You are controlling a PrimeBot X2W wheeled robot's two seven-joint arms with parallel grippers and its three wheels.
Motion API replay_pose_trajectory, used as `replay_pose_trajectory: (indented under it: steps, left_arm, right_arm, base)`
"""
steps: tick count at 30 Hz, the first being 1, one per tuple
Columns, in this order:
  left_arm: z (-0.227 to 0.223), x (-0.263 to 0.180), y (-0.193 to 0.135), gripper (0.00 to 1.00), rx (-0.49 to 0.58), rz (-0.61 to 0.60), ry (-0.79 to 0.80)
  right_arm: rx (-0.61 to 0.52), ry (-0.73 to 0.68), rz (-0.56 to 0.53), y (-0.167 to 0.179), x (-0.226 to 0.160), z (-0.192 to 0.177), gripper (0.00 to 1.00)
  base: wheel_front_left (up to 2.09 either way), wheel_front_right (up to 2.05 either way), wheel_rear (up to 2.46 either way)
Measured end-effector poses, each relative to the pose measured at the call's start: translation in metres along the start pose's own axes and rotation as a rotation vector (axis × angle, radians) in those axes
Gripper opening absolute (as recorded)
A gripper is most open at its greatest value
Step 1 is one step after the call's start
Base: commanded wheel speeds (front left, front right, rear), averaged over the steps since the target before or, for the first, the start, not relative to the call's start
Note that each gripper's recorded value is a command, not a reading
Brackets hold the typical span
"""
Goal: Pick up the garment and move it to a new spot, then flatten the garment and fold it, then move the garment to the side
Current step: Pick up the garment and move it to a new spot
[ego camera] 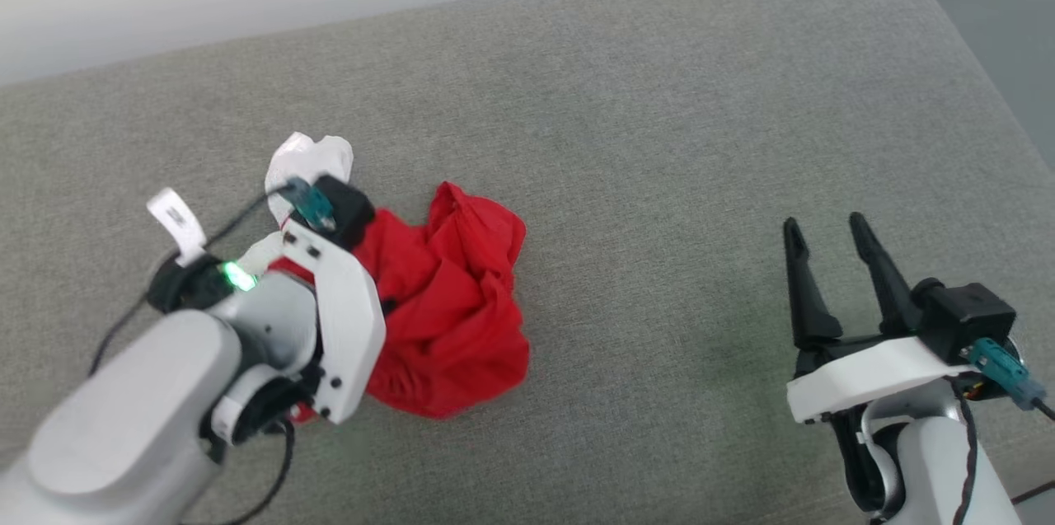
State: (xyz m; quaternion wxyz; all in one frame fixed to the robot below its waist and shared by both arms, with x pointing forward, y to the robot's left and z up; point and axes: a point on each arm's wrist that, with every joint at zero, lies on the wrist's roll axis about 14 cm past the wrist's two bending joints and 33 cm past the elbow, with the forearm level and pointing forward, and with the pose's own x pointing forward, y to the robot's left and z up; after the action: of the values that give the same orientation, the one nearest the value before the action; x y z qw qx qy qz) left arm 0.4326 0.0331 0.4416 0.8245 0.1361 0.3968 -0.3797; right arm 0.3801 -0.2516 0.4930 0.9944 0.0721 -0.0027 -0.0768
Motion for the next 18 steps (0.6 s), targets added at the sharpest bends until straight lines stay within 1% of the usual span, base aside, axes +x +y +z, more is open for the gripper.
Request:
replay_pose_trajectory:
  steps: [2, 7, 8, 9, 10, 11, 14, 18]
  left_arm:
    - [-0.012, 0.009, -0.003, 0.0, -0.014, -0.01, 0.037]
    - [-0.026, 0.02, -0.01, 0.0, -0.041, -0.036, 0.071]
    - [-0.028, 0.021, -0.011, 0.04, -0.041, -0.04, 0.074]
    - [-0.029, 0.021, -0.011, 0.28, -0.044, -0.039, 0.076]
    - [-0.028, 0.02, -0.01, 0.71, -0.046, -0.037, 0.067]
    - [-0.027, 0.019, -0.01, 1.0, -0.047, -0.036, 0.058]
    - [-0.017, 0.011, -0.007, 1.0, -0.052, -0.022, 0.003]
    - [-0.001, -0.009, 0.007, 1.0, -0.045, 0.037, -0.093]
  right_arm:
    - [0.0, 0.003, 0.003, 0.001, 0.001, -0.001, 1.0]
    - [0.003, 0.008, 0.022, 0.007, 0.005, -0.004, 1.0]
    - [0.004, 0.007, 0.026, 0.009, 0.006, -0.004, 1.0]
    - [0.004, 0.005, 0.03, 0.01, 0.008, -0.003, 1.0]
    - [0.003, 0.002, 0.035, 0.012, 0.009, -0.002, 1.0]
    - [0.001, 0.0, 0.039, 0.013, 0.009, -0.001, 1.0]
    - [-0.004, -0.004, 0.047, 0.016, 0.01, 0.002, 1.0]
    - [-0.011, -0.018, 0.066, 0.021, 0.009, 0.009, 1.0]
  base:
    - [0.0, 0.0, 0.0]
    - [0.0, 0.0, 0.0]
    - [0.0, 0.0, 0.0]
    - [0.0, 0.0, 0.0]
    - [0.0, 0.0, 0.0]
    - [0.0, 0.0, 0.0]
    - [0.0, 0.0, 0.0]
    - [0.0, 0.0, 0.0]
